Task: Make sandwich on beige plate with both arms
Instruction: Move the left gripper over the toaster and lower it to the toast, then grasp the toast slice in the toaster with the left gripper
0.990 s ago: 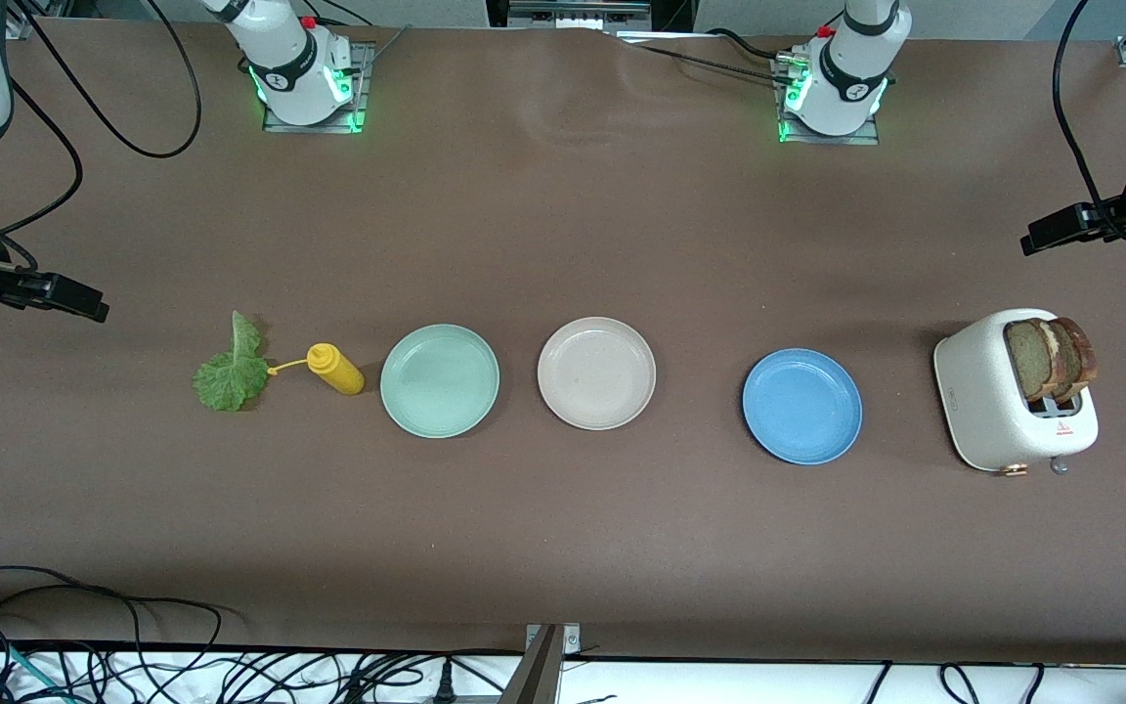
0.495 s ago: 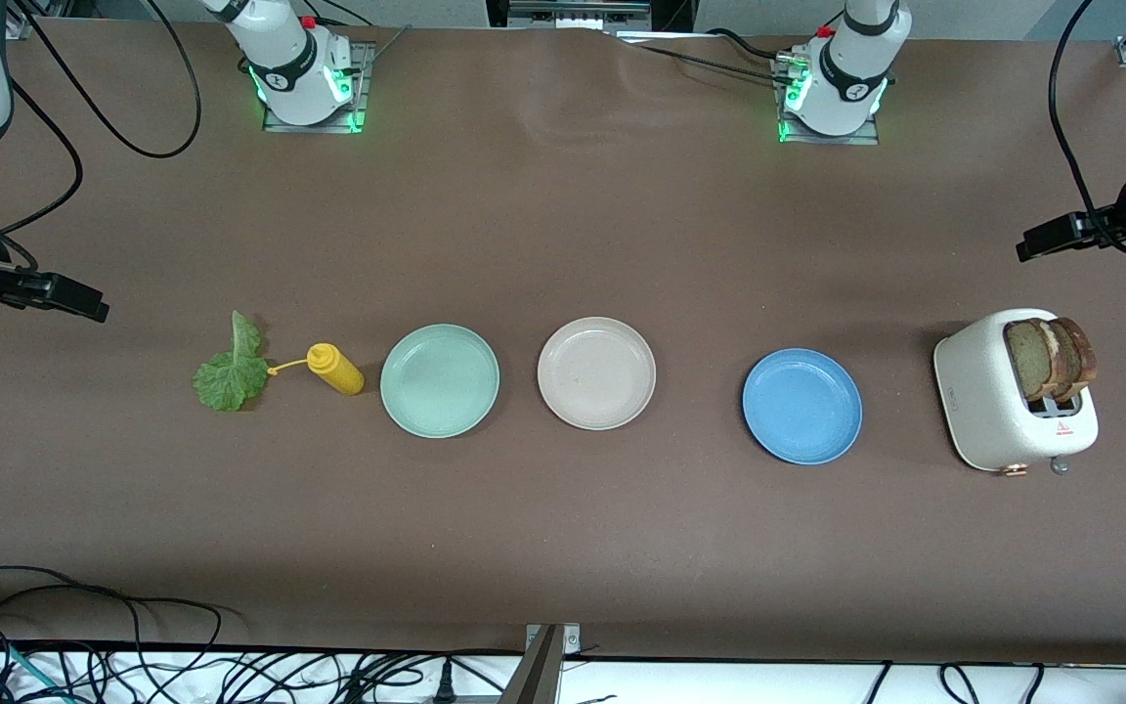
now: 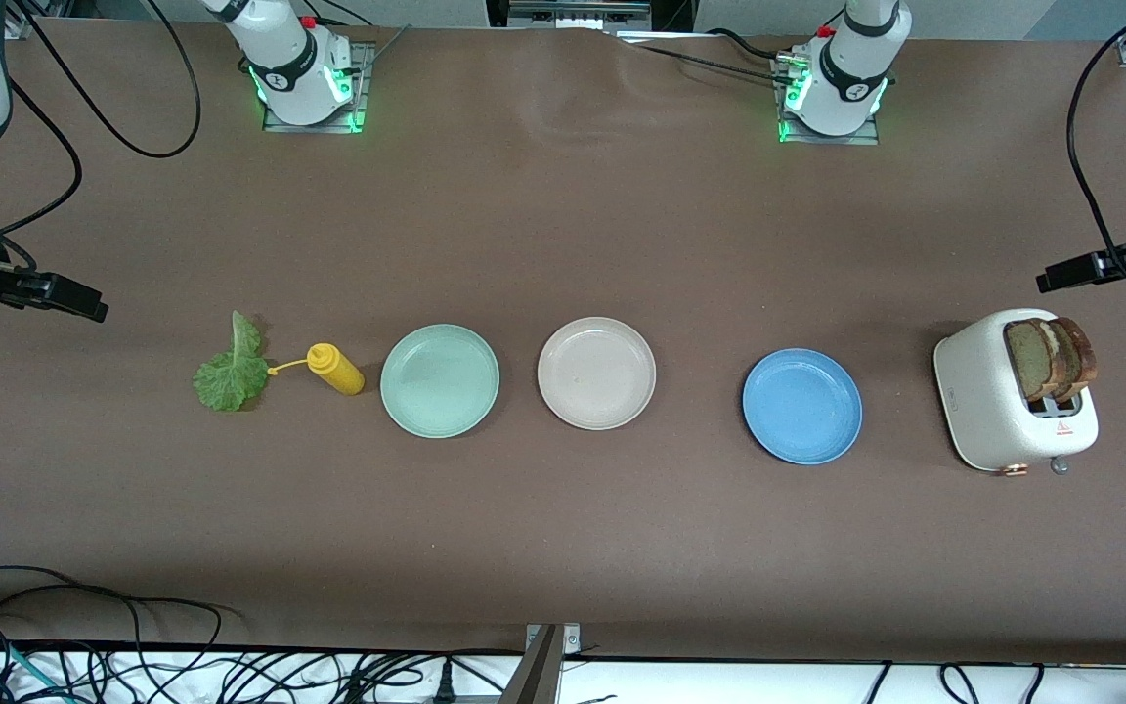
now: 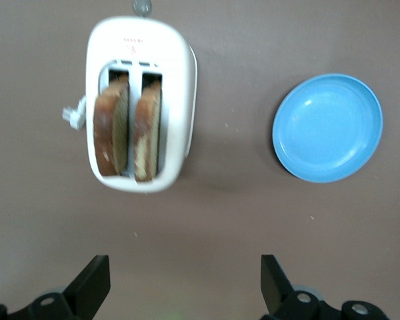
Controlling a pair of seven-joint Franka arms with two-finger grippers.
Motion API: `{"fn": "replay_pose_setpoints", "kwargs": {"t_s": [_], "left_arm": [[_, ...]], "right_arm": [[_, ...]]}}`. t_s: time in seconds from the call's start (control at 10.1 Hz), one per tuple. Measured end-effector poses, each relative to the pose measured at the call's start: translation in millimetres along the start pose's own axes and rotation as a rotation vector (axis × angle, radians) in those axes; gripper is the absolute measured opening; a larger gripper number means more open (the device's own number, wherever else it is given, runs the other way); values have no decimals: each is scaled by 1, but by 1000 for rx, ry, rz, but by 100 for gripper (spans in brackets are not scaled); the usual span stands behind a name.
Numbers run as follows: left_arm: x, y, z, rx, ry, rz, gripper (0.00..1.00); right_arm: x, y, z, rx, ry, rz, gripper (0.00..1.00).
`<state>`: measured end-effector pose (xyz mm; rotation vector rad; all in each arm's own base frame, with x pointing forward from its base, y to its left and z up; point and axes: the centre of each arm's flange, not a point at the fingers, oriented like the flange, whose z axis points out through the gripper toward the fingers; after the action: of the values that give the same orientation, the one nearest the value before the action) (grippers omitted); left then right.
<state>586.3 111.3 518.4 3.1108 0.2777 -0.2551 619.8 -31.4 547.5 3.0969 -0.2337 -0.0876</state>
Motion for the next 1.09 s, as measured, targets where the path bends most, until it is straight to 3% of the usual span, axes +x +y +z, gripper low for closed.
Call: {"fn": "replay_pose_setpoints", "kwargs": {"t_s": [0.2, 1.09], "left_arm": [[11, -9, 31, 0, 44, 29, 100], [12, -30, 144, 2, 124, 3, 100]], "right_arm": [[0, 1, 0, 0, 0, 1, 100], [0, 2, 0, 0, 0, 3, 100]]}}
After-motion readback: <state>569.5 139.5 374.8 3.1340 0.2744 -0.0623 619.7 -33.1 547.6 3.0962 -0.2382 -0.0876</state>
